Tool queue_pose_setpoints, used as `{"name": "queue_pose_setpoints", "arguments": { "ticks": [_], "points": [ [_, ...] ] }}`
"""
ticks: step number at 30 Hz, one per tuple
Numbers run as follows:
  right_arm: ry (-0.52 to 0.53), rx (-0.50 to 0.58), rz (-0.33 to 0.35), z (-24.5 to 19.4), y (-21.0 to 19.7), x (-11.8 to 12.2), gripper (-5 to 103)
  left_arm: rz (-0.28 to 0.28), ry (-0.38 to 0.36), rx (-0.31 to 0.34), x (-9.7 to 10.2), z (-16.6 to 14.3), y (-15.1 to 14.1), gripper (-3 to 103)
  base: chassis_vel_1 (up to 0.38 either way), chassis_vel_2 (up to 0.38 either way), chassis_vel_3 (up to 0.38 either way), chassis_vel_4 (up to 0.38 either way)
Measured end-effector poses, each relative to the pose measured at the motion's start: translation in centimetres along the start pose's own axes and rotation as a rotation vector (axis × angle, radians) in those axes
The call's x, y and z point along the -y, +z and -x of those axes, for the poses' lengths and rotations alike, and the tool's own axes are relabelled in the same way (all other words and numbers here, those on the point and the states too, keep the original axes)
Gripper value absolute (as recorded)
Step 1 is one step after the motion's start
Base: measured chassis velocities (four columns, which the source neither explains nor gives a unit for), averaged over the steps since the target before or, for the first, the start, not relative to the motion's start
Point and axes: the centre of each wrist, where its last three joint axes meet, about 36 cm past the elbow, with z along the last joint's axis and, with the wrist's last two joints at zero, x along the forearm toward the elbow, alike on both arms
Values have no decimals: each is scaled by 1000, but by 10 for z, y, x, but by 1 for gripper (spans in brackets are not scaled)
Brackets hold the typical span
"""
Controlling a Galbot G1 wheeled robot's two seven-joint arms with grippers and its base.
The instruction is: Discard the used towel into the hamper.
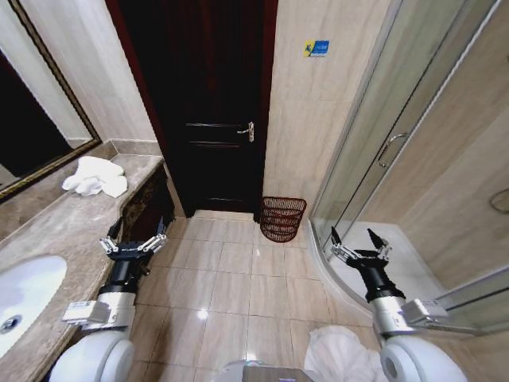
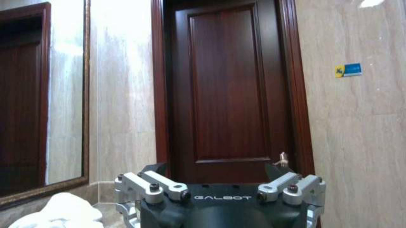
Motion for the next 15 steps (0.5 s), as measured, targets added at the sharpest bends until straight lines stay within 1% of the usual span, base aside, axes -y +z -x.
{"name": "queue_pose_setpoints", "arguments": {
  "ticks": [8, 15],
  "points": [
    [2, 5, -2, -1, 0, 0, 100, 1, -1, -1, 0, 0, 0, 100, -78, 61, 75, -71],
    [3, 8, 2, -1, 1, -1, 100, 0, -3, -2, -1, -1, 2, 100, -47, 61, 82, -52]
  ]
}}
